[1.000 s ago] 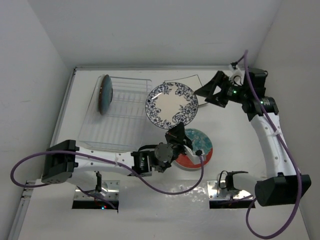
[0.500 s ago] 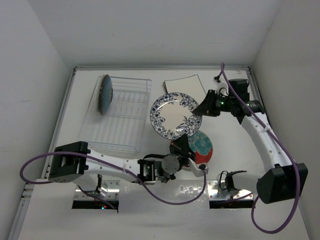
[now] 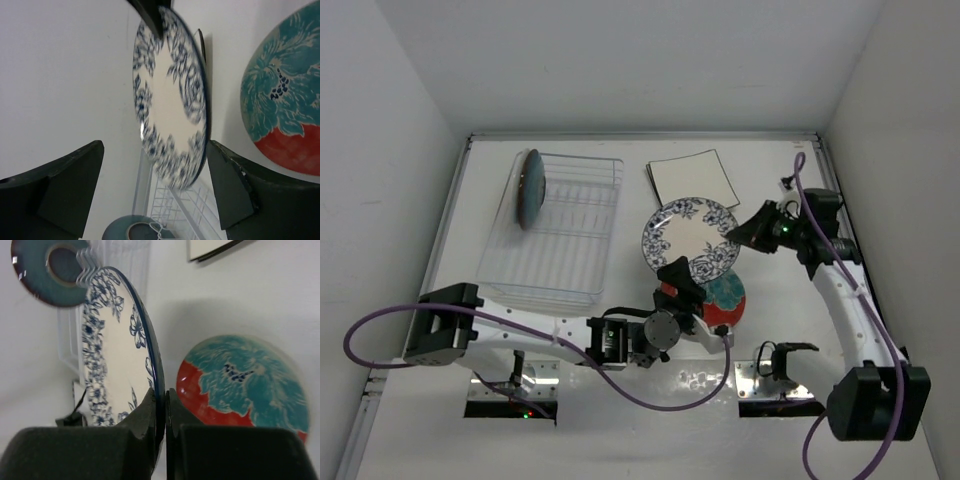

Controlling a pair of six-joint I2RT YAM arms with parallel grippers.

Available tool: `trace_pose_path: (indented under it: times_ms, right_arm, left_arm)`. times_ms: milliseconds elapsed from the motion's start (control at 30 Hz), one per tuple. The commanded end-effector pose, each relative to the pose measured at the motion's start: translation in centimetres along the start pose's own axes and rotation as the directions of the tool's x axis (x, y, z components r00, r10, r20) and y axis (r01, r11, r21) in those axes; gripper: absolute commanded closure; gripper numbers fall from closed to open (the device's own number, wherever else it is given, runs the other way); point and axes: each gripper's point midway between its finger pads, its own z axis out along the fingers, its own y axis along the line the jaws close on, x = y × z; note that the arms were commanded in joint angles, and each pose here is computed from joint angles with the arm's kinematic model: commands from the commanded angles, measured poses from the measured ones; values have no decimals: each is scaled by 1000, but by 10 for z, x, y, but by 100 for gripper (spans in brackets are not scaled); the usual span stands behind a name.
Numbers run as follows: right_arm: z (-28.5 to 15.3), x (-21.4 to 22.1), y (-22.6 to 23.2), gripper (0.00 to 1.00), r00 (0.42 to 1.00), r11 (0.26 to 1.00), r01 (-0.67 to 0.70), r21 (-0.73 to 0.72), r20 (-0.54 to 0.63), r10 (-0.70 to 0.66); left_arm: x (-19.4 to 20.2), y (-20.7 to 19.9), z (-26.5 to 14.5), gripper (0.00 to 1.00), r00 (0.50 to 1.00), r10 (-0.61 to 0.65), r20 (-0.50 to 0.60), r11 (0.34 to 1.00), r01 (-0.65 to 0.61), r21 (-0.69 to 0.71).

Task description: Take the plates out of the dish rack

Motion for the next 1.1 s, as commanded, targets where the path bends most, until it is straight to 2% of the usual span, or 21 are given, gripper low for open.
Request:
trace_pose_path:
  times_ms: [0,33,67,133,167,233,300,333,400,467,500,533,567,600,633,667,767,867,900,933,1067]
  right_arm:
    - [-25,-50,11,100,974,998,62,-21,221,-55]
    - [-29,-54,4,100,968,999,52,16,243,-54]
    - [-32,-52,-2,100,968,998,46,44,245,-56]
    - [-38,-53,-10,100,964,996,37,87,259,-58]
    - [-41,-55,-16,100,960,991,42,130,270,-76]
    - [-46,-49,-22,100,961,983,66,173,254,-110]
    - [-50,-37,-28,100,971,974,73,212,208,-118]
    - [-52,-34,-31,100,971,968,106,228,186,-150]
    - [-50,-21,-34,100,981,968,118,220,123,-147]
    - [-47,-10,-32,100,985,974,134,181,84,-152]
    - [-45,-5,-33,100,987,977,130,172,68,-143]
    - [-45,0,-35,100,988,977,130,170,54,-141]
    - [-45,2,-35,100,989,978,129,165,50,-139]
    - [-42,10,-39,100,991,981,119,156,35,-126]
    - [-41,12,-39,100,992,982,115,147,42,-122]
    - [-38,16,-39,100,993,985,111,134,36,-116]
    - [-26,34,-51,100,997,989,79,122,10,-80]
    - [-11,55,-68,100,1000,994,21,106,7,-22]
    - [-9,53,-71,100,999,994,-18,110,48,13]
    - [-7,38,-64,100,990,997,24,69,136,-33]
    - [2,48,-78,100,987,998,-24,61,163,14]
  left_arm:
    - [-1,10,-19,19,996,-65,-59,996,68,64]
    - [-2,5,-22,19,993,-90,-74,992,96,87]
    - [8,-11,-30,19,994,-6,-113,987,24,157]
    - [7,-24,-40,19,989,-19,-148,982,46,183]
    - [17,-35,-47,19,982,36,-183,972,8,235]
    - [20,-46,-57,19,976,-1,-219,960,62,272]
    - [24,-32,-62,19,967,-70,-247,968,125,216]
    - [24,-24,-62,18,956,-147,-254,969,190,155]
    - [32,16,-67,8,920,-289,-263,956,290,-35]
    - [41,53,-66,2,861,-435,-264,898,392,-200]
    - [39,77,-65,2,794,-565,-226,820,508,-265]
    - [47,88,-65,2,760,-604,-238,790,535,-299]
    - [66,105,-60,2,702,-666,-251,736,567,-369]
    - [70,126,-59,2,601,-775,-194,618,659,-429]
    - [80,130,-58,2,559,-804,-202,585,682,-440]
    - [101,149,-56,2,457,-876,-156,468,722,-509]
    - [130,168,-60,0,346,-933,-99,341,760,-554]
    - [149,175,-66,0,288,-954,-79,281,777,-564]
    - [152,176,-68,0,282,-957,-69,271,780,-564]
    - [155,176,-70,0,282,-957,-65,268,780,-565]
    - [167,177,-87,0,278,-960,-47,253,778,-575]
